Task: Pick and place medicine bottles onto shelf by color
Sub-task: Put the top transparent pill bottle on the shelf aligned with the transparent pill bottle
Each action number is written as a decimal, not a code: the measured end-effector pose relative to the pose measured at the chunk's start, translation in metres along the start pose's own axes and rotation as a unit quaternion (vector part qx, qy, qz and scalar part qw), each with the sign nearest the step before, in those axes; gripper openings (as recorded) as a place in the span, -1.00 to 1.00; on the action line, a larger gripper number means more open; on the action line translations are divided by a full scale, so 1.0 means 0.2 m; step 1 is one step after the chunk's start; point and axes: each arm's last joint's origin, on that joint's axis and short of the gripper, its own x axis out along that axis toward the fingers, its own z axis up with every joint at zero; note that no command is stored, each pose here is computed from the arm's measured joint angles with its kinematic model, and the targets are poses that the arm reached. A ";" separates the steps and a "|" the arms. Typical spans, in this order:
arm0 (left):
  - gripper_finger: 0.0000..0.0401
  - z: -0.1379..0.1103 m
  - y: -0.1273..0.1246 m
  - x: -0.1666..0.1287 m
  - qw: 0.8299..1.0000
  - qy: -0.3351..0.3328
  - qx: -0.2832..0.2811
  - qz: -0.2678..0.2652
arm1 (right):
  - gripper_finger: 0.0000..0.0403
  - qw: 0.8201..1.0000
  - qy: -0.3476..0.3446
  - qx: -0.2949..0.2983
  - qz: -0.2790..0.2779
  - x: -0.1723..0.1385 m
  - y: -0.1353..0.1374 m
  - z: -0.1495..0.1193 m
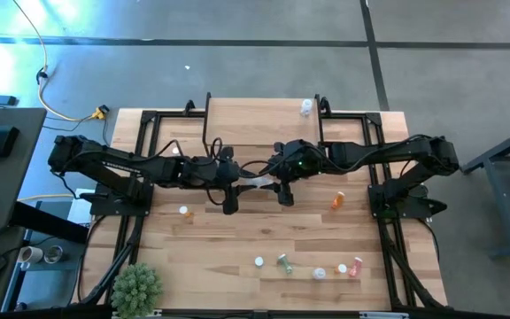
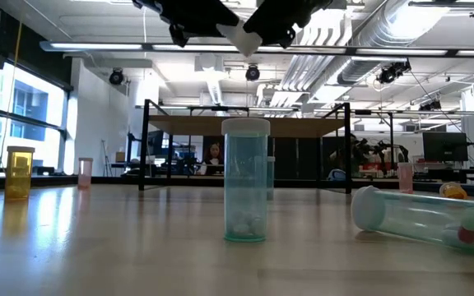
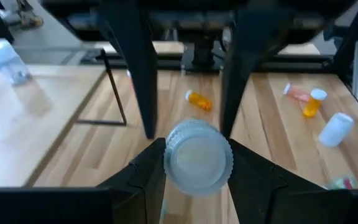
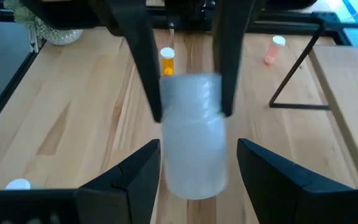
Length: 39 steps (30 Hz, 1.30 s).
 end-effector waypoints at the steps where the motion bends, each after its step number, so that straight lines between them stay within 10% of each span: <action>1: -0.34 0.00 0.00 0.00 1.000 -0.002 0.000 0.002 | 0.01 1.000 0.002 0.003 0.000 0.00 0.00 0.00; 39: -0.29 0.02 0.00 0.00 1.000 -0.024 0.003 0.006 | -0.42 0.999 0.001 0.040 0.013 0.00 0.00 0.00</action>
